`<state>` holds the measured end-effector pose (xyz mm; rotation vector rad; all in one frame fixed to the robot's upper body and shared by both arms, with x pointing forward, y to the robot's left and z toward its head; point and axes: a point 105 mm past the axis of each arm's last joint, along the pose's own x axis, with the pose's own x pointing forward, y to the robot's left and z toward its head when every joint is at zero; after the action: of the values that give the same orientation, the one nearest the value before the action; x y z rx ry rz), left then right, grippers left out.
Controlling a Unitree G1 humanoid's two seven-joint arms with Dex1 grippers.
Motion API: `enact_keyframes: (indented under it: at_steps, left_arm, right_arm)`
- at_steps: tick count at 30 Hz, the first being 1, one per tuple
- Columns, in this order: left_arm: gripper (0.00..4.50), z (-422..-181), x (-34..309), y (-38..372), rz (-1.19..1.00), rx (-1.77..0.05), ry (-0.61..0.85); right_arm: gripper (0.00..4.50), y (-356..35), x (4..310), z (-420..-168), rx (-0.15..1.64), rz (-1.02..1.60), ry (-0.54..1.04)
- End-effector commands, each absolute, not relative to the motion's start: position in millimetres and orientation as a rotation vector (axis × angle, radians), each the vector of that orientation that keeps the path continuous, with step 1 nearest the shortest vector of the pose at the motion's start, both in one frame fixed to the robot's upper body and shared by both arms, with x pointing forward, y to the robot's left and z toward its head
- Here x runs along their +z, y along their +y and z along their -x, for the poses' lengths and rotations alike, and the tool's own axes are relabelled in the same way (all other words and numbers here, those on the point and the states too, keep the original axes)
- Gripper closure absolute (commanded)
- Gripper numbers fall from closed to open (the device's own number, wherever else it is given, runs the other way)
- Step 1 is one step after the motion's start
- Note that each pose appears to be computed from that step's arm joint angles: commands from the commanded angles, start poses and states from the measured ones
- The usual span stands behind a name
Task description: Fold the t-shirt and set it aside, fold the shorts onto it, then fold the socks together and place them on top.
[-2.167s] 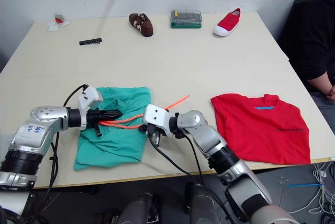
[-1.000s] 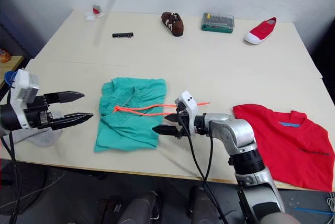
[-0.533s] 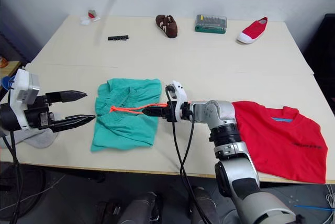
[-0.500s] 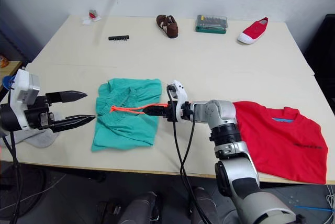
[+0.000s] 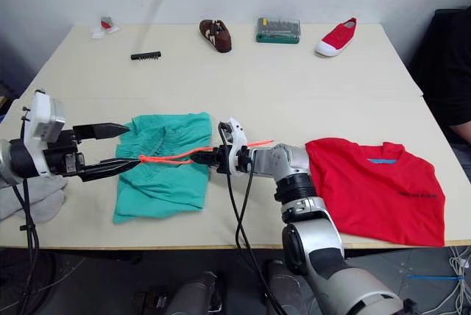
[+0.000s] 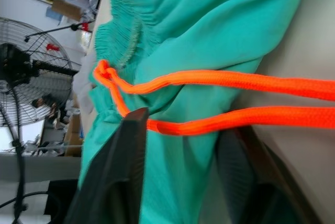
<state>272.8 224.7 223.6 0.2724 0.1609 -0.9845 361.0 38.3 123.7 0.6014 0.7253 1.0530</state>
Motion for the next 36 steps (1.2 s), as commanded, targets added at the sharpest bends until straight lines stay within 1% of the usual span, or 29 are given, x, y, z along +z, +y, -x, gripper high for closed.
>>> enact_keyframes:
  at_steps: [1, 2, 3, 6, 9, 11, 15, 20, 26, 31, 33, 36]
  left_arm:
    - [0.0, -271, 231, 222, -0.305, -0.992, 0.132]
    - [0.0, -271, 230, 220, -0.294, -1.003, 0.13]
    - [0.0, -271, 230, 217, -0.282, -1.015, 0.128]
    - [0.0, -269, 228, 204, -0.252, -1.07, 0.12]
    - [0.0, -267, 229, 182, -0.208, -1.164, 0.097]
    - [0.0, -264, 231, 167, -0.18, -1.229, 0.082]
    - [0.0, -260, 233, 145, -0.148, -1.331, 0.065]
    - [0.0, -261, 235, 126, -0.132, -1.419, 0.036]
    - [0.0, -269, 234, 122, -0.129, -1.445, 0.022]
    - [0.0, -275, 235, 121, -0.142, -1.457, 0.01]
    - [0.0, -278, 235, 121, -0.149, -1.458, 0.004]
    - [0.0, -279, 235, 121, -0.159, -1.465, 0.002]
  right_arm:
    - [4.02, 33, 121, -362, 1.033, -0.597, 0.726]
    - [4.34, 30, 122, -362, 1.032, -0.588, 0.719]
    - [4.48, 27, 123, -362, 1.035, -0.572, 0.71]
    - [4.48, 17, 134, -360, 1.049, -0.53, 0.67]
    - [4.48, -6, 162, -354, 1.063, -0.493, 0.598]
    - [4.48, -25, 181, -345, 1.068, -0.466, 0.558]
    - [4.48, -66, 207, -327, 1.04, -0.404, 0.507]
    - [4.48, -145, 228, -306, 0.895, -0.251, 0.443]
    - [4.48, -227, 244, -276, 0.686, -0.196, 0.482]
    - [4.48, -276, 247, -249, 0.522, -0.194, 0.545]
    - [4.48, -303, 243, -239, 0.429, -0.22, 0.565]
    - [4.48, -329, 234, -230, 0.35, -0.216, 0.587]
